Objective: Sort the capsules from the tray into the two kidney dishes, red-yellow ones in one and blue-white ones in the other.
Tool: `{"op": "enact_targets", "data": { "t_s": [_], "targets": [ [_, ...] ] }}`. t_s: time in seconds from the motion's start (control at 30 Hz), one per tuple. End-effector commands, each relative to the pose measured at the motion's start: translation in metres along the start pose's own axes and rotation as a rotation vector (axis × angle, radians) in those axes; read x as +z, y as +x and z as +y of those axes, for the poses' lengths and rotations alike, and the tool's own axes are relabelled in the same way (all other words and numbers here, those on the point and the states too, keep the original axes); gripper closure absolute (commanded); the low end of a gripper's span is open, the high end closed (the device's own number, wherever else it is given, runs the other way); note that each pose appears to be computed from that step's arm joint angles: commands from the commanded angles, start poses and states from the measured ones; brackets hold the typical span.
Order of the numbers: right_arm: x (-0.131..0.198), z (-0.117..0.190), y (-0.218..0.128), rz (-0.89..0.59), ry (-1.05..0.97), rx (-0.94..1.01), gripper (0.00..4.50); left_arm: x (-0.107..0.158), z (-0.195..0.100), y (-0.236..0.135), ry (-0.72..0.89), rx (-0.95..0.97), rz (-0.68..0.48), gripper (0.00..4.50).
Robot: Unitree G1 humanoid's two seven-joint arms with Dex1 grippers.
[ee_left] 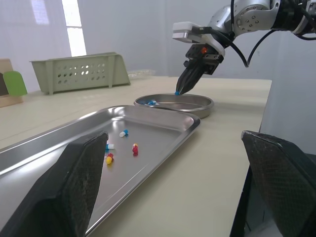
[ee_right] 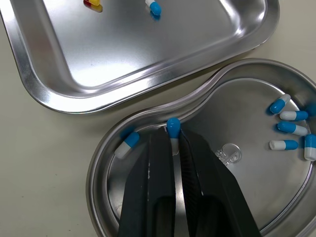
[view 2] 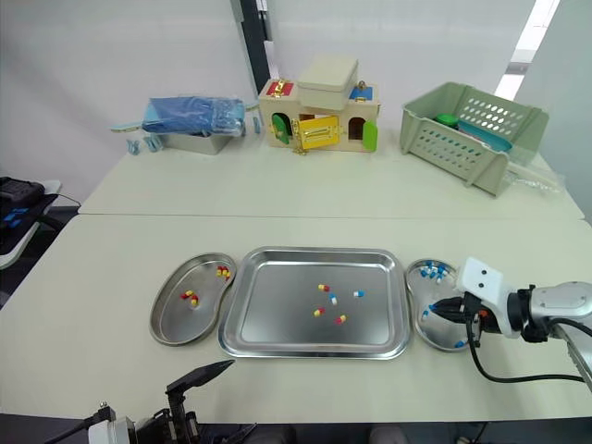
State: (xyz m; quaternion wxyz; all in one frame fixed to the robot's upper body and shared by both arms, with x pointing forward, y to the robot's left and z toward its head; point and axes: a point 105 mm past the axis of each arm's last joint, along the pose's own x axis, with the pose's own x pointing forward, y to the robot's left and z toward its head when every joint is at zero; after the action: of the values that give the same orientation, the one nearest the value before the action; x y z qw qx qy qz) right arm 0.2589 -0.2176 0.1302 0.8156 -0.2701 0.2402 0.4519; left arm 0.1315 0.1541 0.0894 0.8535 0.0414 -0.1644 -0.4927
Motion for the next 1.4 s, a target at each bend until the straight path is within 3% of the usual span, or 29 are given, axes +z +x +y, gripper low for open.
{"op": "enact_targets", "data": {
  "t_s": [0.03, 0.27, 0.6, 0.8, 0.97, 1.1, 1.4],
  "targets": [
    [-0.001, -0.010, -0.012, 0.016, -0.031, -0.059, 4.49, -0.001, -0.003, -0.002, -0.016, 0.000, -0.008, 0.00],
    [-0.007, -0.008, -0.015, 0.027, -0.020, -0.046, 4.49, -0.006, -0.002, -0.006, -0.014, 0.015, -0.001, 0.00],
    [-0.007, -0.012, -0.018, 0.026, -0.015, -0.052, 1.86, -0.011, -0.004, -0.013, -0.022, 0.038, 0.009, 0.00],
    [-0.001, -0.010, -0.023, -0.047, 0.022, -0.045, 0.04, -0.015, -0.003, -0.015, -0.024, 0.052, 0.026, 0.00],
    [0.005, -0.009, -0.046, -0.187, 0.073, -0.026, 0.04, -0.015, 0.012, -0.020, -0.033, 0.098, 0.103, 0.00],
    [-0.019, -0.018, -0.070, -0.154, 0.124, -0.083, 0.04, -0.004, 0.045, -0.027, 0.006, 0.130, 0.210, 0.00],
    [-0.079, -0.022, -0.095, -0.045, 0.195, -0.173, 0.04, 0.025, 0.121, -0.066, -0.028, 0.260, 0.604, 0.00]
  ]
}}
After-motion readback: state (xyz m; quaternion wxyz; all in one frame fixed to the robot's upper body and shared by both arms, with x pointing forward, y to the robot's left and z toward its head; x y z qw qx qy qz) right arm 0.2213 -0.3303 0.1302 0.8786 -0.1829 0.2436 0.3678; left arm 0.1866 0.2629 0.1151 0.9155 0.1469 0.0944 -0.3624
